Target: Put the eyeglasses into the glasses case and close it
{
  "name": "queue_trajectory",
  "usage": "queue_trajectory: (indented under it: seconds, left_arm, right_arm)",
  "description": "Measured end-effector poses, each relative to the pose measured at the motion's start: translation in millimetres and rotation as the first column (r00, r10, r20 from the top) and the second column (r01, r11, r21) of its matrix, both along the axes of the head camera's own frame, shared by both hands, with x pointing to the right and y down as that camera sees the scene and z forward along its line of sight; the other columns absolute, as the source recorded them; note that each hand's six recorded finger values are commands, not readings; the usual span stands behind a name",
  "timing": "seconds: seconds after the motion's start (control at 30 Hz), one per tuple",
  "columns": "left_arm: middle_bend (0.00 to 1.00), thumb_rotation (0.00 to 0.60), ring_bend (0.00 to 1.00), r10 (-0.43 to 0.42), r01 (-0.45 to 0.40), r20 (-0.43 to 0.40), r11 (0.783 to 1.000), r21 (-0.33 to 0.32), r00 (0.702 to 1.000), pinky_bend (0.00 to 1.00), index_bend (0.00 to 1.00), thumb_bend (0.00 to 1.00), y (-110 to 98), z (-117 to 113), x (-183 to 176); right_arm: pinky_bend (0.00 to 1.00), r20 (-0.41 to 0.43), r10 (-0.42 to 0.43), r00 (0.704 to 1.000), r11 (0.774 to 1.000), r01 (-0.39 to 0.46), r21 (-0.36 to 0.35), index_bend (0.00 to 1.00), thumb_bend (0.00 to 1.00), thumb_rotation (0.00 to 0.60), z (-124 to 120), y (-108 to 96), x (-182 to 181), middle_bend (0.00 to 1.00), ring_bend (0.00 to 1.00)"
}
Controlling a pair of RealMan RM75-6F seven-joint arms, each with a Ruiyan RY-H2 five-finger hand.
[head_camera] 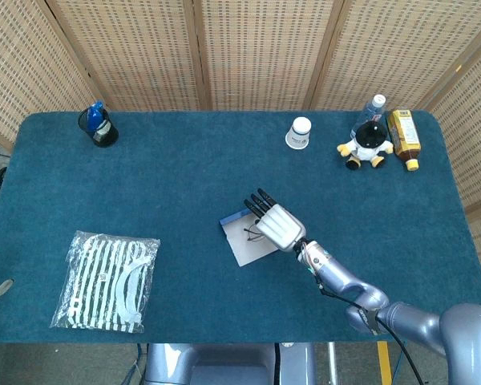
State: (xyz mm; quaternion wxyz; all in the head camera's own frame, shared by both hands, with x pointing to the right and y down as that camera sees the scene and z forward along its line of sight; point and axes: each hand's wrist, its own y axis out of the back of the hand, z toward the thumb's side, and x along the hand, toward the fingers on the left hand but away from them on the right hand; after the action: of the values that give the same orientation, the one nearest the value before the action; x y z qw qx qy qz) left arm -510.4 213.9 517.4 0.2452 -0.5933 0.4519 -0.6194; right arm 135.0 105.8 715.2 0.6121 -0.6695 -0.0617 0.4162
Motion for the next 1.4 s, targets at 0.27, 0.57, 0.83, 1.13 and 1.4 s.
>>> queue_trajectory:
  seconds: [0.27, 0.57, 0.83, 1.13, 1.4]
  left_arm:
    - [0.0, 0.6, 0.0, -0.005, 0.005, 0.002, 1.0, -0.009, 1.0, 0.0, 0.0, 0.15, -0.2, 2.0, -0.8]
    - [0.0, 0.6, 0.0, -0.012, 0.012, 0.001, 1.0, -0.013, 1.0, 0.0, 0.0, 0.15, -1.4, 3.0, -2.9]
    - [0.0, 0.6, 0.0, -0.016, 0.017, 0.002, 1.0, -0.017, 1.0, 0.0, 0.0, 0.15, -1.6, 4.0, -3.9]
    - [0.0, 0.6, 0.0, -0.02, 0.021, 0.006, 1.0, -0.022, 1.0, 0.0, 0.0, 0.15, -2.2, 5.6, -4.7]
    - [0.0, 0.6, 0.0, -0.021, 0.021, 0.006, 1.0, -0.023, 1.0, 0.0, 0.0, 0.15, -2.3, 5.7, -4.8]
  right_arm:
    - [0.01, -0.029, 0.005, 1.0, 1.0, -0.005, -0.008, 0.62, 0.47, 0.6, 12.8, -4.3, -6.9, 0.08, 0.0]
    - [0.01, -0.053, 0.029, 0.998, 0.999, -0.03, -0.027, 0.62, 0.47, 0.6, 26.4, -5.2, -4.0, 0.08, 0.0]
    - [0.01, -0.067, 0.038, 0.997, 0.999, -0.04, -0.023, 0.62, 0.47, 0.6, 33.8, -5.5, -4.7, 0.09, 0.0]
    - [0.01, -0.062, 0.05, 0.997, 0.999, -0.05, -0.006, 0.62, 0.44, 0.6, 34.6, -8.4, -9.4, 0.09, 0.0]
    - [0.01, -0.051, 0.056, 0.997, 0.998, -0.057, -0.019, 0.45, 0.44, 0.6, 33.5, -4.2, -10.5, 0.09, 0.0]
